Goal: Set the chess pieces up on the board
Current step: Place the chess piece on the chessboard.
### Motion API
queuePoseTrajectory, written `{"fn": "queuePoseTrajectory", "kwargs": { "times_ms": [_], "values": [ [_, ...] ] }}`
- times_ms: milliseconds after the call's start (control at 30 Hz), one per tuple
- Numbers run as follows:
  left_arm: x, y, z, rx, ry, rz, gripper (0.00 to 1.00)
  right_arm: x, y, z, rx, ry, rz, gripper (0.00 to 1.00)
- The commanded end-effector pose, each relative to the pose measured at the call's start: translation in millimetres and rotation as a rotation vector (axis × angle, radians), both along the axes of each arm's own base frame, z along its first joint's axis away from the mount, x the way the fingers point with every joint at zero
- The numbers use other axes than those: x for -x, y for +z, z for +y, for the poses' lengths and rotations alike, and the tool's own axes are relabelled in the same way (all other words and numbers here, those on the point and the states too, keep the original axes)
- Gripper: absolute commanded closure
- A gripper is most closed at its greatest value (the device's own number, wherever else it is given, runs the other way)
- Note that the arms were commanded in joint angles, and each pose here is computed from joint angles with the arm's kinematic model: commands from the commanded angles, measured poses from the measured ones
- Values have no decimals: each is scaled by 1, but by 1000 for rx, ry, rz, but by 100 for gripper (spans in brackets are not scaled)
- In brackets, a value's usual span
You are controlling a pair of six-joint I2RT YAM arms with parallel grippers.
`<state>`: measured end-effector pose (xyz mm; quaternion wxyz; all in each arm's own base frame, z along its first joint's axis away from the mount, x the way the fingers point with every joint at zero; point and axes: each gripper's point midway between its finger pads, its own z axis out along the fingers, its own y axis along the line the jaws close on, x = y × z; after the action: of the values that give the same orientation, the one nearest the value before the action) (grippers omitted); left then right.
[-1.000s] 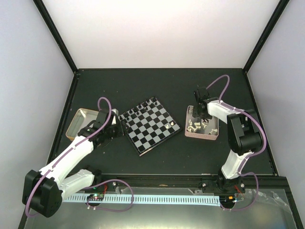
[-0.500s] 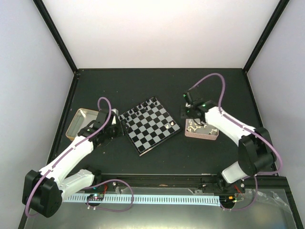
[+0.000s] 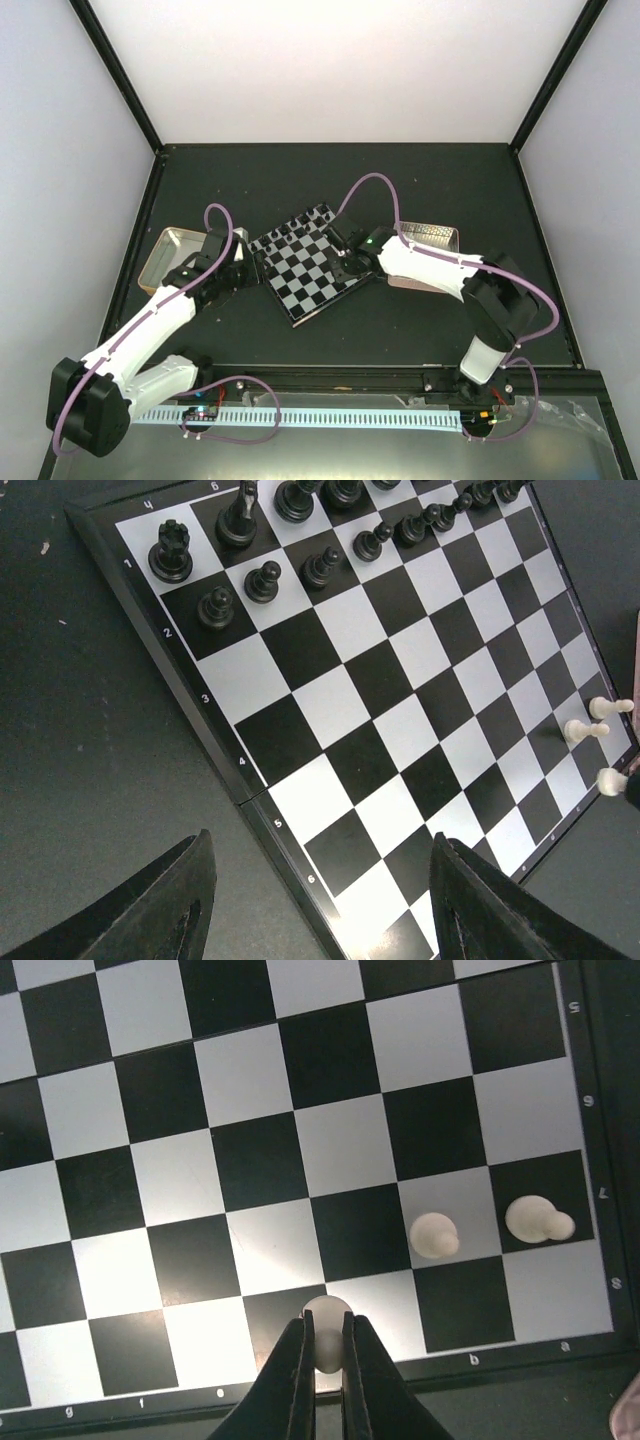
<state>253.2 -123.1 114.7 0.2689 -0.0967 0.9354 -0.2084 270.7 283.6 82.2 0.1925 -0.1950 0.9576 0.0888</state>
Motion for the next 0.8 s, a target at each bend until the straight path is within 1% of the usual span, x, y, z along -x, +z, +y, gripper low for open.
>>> {"fn": "queuePoseTrajectory", "kwargs": {
  "times_ms": [0,200,533,767],
  "values": [
    [-5,17,-3,30,-4,-42,40,-6,-2,7,40,10,-19,95],
    [-4,15,-3,25,-8,-38,40,-14,-14,8,83,-9,-21,95],
    [-2,10,-2,19,-8,-30,40,-17,-34,7,127,-33,6,94],
    [-1,9,-1,16,-10,-27,40,-22,-42,2,165,-56,-11,94]
  ]
}}
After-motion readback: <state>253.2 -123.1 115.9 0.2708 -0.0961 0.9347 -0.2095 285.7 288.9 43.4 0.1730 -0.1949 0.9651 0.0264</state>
